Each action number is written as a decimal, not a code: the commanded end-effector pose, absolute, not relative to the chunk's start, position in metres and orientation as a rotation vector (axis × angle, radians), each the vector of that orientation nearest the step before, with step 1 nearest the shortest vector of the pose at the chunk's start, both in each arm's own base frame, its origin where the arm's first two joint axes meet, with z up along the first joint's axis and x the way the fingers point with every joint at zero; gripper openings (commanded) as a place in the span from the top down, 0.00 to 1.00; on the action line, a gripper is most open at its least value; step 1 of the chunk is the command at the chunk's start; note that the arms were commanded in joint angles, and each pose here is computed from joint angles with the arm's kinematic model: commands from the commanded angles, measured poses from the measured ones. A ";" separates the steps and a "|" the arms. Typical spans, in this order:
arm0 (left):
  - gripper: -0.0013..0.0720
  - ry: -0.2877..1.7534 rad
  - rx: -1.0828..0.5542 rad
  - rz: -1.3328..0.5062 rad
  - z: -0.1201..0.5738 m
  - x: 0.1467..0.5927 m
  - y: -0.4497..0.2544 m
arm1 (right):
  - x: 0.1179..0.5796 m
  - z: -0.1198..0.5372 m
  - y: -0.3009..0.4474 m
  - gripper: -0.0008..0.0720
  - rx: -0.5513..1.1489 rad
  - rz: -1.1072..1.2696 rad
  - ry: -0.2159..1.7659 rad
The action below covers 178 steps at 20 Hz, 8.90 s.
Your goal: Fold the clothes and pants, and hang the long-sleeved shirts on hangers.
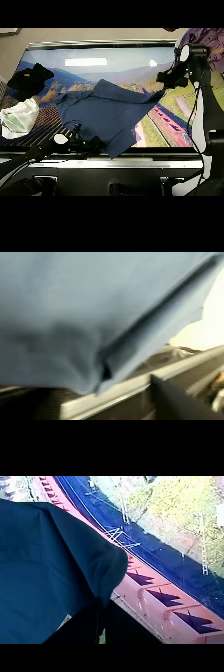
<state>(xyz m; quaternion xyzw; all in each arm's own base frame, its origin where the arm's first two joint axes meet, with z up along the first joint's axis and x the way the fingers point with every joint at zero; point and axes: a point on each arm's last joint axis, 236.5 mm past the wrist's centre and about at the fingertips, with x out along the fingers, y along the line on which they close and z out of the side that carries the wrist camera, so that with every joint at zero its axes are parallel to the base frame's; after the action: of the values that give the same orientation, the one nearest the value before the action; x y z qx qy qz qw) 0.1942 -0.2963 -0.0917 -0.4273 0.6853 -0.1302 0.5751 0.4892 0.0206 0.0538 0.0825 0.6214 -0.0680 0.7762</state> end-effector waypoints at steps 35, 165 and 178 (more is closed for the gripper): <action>0.96 0.234 -0.334 0.040 0.412 0.292 0.001 | 0.323 0.499 -0.046 0.95 0.298 -0.202 0.039; 0.96 0.210 -0.105 -0.064 0.458 0.335 0.011 | 0.337 0.526 -0.001 0.95 -0.013 0.019 -0.012; 0.96 0.240 -0.131 -0.022 0.448 0.299 0.010 | 0.319 0.477 0.001 0.95 0.014 0.021 0.163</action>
<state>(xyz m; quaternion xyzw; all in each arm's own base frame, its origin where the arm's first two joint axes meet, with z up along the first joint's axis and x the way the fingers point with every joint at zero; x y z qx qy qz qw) 0.2652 0.0110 0.4780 -0.0575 0.0723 0.0097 0.9957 0.2824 0.0016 0.5262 -0.0106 -0.0007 0.0085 0.9999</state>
